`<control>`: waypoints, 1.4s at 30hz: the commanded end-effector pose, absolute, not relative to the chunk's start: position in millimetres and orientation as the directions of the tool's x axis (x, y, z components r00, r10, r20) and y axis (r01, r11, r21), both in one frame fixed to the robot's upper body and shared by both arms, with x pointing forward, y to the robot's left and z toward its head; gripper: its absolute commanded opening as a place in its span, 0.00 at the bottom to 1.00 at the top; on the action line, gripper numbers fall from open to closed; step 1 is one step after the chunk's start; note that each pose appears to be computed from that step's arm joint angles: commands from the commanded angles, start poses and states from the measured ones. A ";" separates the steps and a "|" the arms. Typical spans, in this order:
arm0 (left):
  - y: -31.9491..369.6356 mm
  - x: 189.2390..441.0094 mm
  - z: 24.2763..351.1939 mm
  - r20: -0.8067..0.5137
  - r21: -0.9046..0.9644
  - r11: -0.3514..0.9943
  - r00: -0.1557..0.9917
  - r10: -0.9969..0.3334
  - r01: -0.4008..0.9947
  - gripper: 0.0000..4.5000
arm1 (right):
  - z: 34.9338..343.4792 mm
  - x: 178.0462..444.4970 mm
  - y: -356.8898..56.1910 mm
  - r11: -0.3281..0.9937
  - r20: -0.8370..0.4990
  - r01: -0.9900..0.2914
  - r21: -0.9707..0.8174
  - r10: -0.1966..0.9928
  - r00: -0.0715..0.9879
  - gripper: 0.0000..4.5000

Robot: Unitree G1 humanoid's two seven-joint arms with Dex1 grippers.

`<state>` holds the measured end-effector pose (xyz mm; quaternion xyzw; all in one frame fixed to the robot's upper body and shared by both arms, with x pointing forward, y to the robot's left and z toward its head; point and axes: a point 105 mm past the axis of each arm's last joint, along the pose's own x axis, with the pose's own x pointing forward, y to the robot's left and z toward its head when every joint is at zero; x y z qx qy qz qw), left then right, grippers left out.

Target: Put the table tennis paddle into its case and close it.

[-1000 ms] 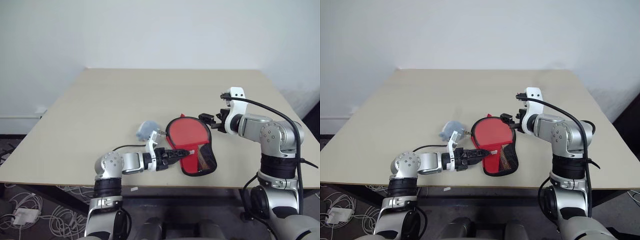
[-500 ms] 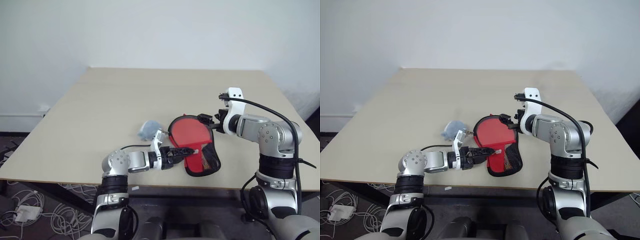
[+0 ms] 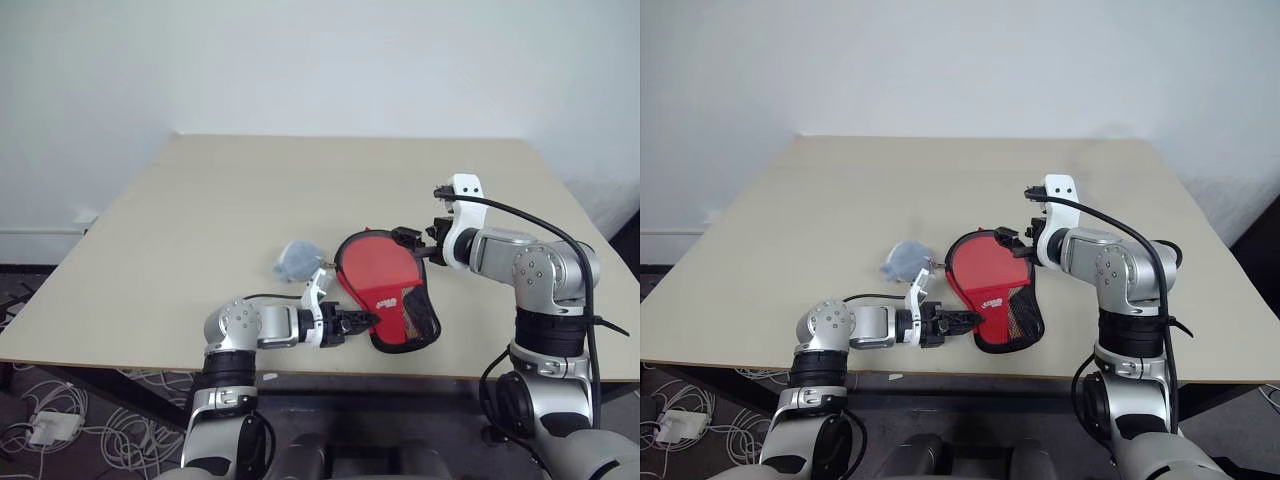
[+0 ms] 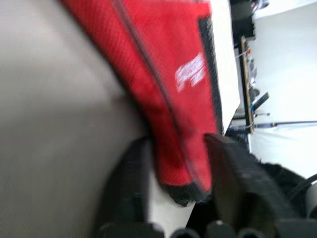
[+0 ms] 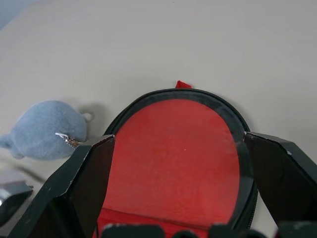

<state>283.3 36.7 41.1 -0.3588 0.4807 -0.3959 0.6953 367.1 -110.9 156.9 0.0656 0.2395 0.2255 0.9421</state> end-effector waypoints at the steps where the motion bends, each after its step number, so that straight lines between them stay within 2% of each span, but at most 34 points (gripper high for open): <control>1: 35.0 268.3 28.1 -0.443 -0.872 0.460 0.132 -0.887 0.166 0.06 | 176.8 369.3 -106.2 0.884 -0.357 -0.417 0.211 0.466 0.809 1.00; 2: 35.7 267.6 27.8 -0.446 -0.872 0.462 0.126 -0.886 0.163 0.01 | 176.5 368.8 -105.8 0.884 -0.357 -0.417 0.212 0.467 0.809 1.00; 3: 36.1 267.0 27.8 -0.447 -0.872 0.462 0.121 -0.886 0.160 0.00 | 176.2 368.5 -105.5 0.884 -0.357 -0.417 0.213 0.467 0.809 1.00; 11: 40.8 258.3 32.6 -0.434 -0.873 0.442 0.087 -0.897 0.205 0.00 | 175.2 367.6 -105.1 0.885 -0.357 -0.411 0.217 0.464 0.811 1.00; 17: 52.6 233.1 39.9 -0.409 -0.879 0.396 0.009 -0.913 0.267 0.00 | 174.2 367.2 -104.5 0.884 -0.361 -0.414 0.217 0.466 0.808 1.00; 27: 73.8 202.0 47.4 -0.409 -0.884 0.379 -0.060 -0.911 0.273 0.00 | 171.4 366.9 -102.0 0.880 -0.371 -0.420 0.223 0.475 0.798 1.00; 42: 72.1 203.6 50.0 -0.428 -0.866 0.404 -0.017 -0.904 0.295 0.00 | 172.3 367.6 -98.3 0.875 -0.373 -0.429 0.224 0.483 0.792 1.00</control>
